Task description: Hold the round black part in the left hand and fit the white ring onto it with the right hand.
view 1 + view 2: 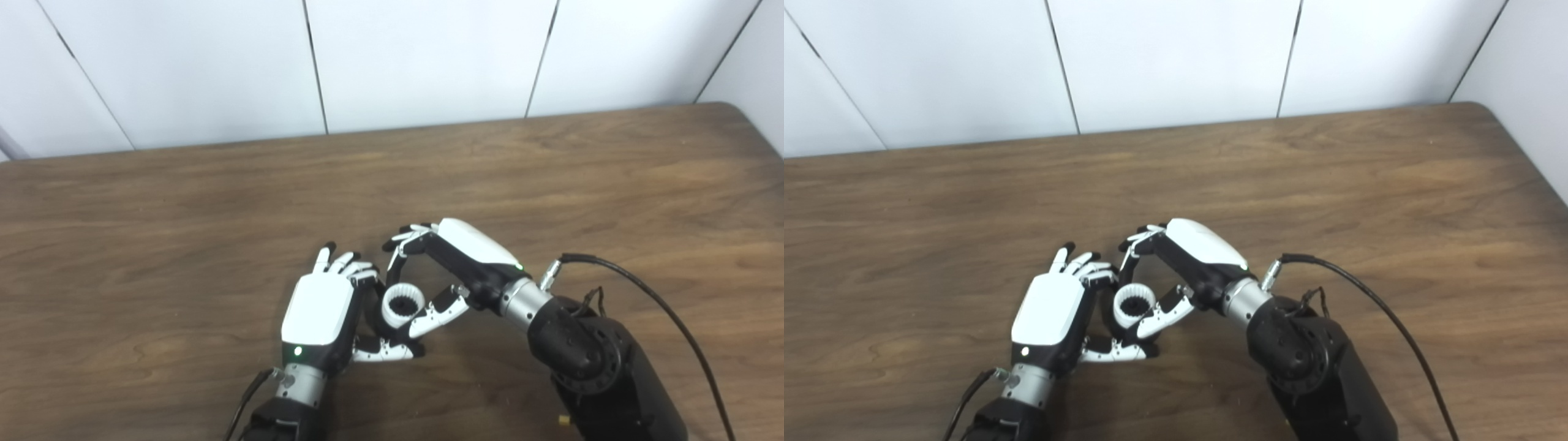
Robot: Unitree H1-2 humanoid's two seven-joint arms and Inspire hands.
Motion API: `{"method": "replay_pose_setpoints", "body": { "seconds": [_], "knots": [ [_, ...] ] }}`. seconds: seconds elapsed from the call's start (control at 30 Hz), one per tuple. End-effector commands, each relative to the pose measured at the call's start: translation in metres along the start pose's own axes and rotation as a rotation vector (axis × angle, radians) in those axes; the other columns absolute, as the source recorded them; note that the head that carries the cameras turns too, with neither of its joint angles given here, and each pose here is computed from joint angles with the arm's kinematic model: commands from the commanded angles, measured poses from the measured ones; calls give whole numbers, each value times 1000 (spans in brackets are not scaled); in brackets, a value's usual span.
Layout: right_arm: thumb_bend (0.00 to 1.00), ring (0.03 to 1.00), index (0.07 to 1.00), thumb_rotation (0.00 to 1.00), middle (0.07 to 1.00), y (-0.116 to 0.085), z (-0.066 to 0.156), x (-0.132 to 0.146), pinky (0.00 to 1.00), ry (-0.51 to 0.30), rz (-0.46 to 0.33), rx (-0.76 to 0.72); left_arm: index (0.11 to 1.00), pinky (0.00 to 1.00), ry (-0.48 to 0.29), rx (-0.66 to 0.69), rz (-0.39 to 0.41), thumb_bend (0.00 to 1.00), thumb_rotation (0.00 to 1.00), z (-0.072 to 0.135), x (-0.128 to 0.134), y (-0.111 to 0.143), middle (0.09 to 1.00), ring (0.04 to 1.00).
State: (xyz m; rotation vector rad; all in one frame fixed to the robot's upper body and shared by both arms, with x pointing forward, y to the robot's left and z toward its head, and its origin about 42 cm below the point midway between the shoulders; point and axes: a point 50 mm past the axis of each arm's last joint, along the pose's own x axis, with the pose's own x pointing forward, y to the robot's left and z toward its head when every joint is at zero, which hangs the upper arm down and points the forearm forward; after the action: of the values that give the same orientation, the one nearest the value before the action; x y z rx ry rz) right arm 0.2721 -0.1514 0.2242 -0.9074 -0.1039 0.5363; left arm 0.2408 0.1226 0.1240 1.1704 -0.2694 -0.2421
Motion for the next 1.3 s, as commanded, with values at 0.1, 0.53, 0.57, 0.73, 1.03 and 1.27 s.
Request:
{"method": "replay_pose_setpoints", "body": {
  "seconds": [0.1,0.53,0.57,0.73,1.03,1.27],
  "knots": [
    [520,943,485,129,823,-6,4,3,1000,-42,-38,-32,483,1000,-19,15,-20,524,55,6,2,-1,749,869],
    [520,950,486,128,831,-6,0,5,1000,-43,-42,-20,484,1000,-18,6,-23,524,55,7,2,-1,748,870],
    [520,950,486,128,832,-5,0,6,1000,-42,-42,-18,483,1000,-19,5,-23,524,55,8,2,-1,748,869],
    [520,946,486,129,833,-4,-2,8,1000,-38,-43,-15,483,1000,-23,6,-21,524,54,8,1,-1,748,869],
    [520,944,486,129,828,-2,-2,11,1000,-39,-47,-5,484,1000,-22,3,-24,524,54,10,2,-2,747,869],
    [520,943,486,129,823,1,1,12,1000,-44,-39,-8,484,1000,-26,0,-27,524,53,12,2,-2,749,868]
  ]
}}
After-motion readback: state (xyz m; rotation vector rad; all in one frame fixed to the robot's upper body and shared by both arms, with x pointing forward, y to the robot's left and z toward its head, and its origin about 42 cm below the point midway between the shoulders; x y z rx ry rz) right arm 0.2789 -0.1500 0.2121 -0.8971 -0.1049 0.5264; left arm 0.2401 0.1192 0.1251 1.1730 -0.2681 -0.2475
